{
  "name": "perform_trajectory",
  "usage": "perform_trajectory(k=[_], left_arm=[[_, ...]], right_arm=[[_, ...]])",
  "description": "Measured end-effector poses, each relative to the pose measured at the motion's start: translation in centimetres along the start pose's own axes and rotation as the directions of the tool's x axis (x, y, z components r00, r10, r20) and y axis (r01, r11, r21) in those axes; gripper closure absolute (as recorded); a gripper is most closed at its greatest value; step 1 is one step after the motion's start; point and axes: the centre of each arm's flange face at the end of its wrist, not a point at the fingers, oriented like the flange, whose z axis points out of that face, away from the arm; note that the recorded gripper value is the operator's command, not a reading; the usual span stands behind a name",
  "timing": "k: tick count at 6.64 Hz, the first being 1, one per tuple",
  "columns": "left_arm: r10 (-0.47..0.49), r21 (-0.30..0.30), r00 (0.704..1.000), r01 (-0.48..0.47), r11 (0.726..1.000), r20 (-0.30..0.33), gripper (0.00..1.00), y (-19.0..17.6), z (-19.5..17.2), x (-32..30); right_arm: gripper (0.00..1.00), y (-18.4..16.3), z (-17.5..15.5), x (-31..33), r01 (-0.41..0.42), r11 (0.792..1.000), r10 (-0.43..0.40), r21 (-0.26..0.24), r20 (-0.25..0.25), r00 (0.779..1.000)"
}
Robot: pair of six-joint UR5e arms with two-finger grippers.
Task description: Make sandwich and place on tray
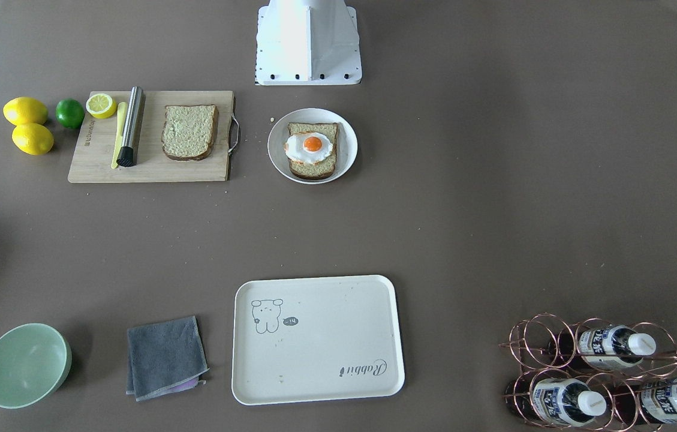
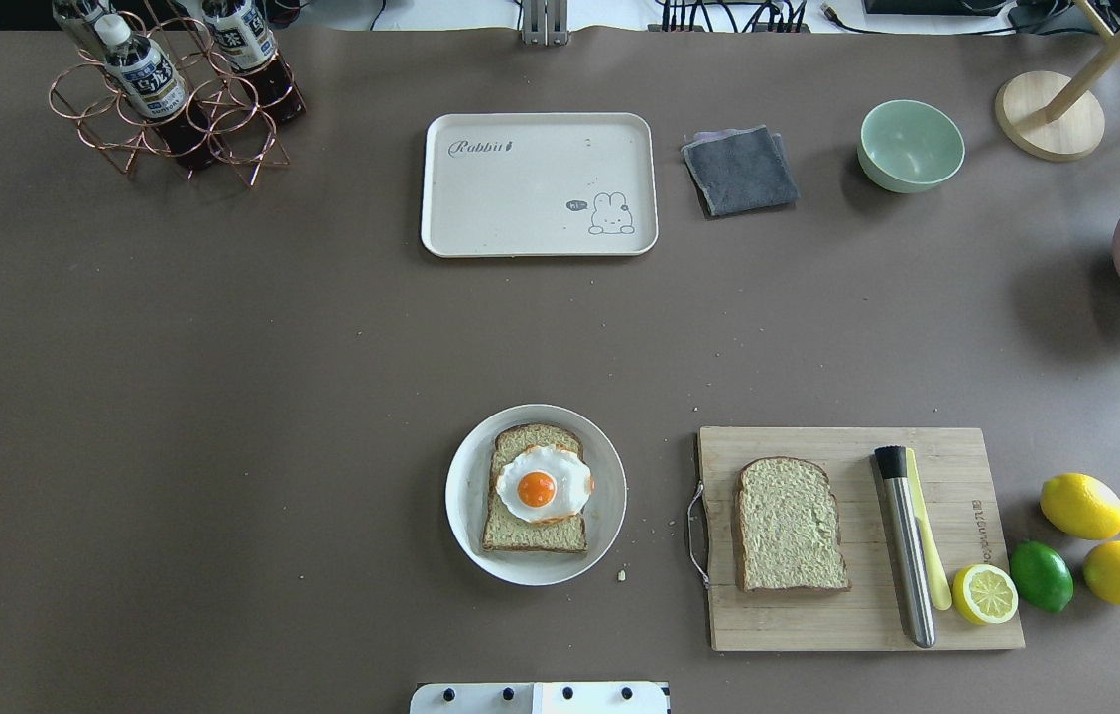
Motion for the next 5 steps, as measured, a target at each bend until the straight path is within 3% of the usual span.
perform_trajectory(k=[5], left_arm=[[-0.041,0.006,0.999,0.041,0.999,0.003,0.02,0.64,-0.08,-1.41]], right_arm=[[0.0,-0.04,-0.05,-0.08,0.002,1.0,-0.002,0.001,0.001,1.0]])
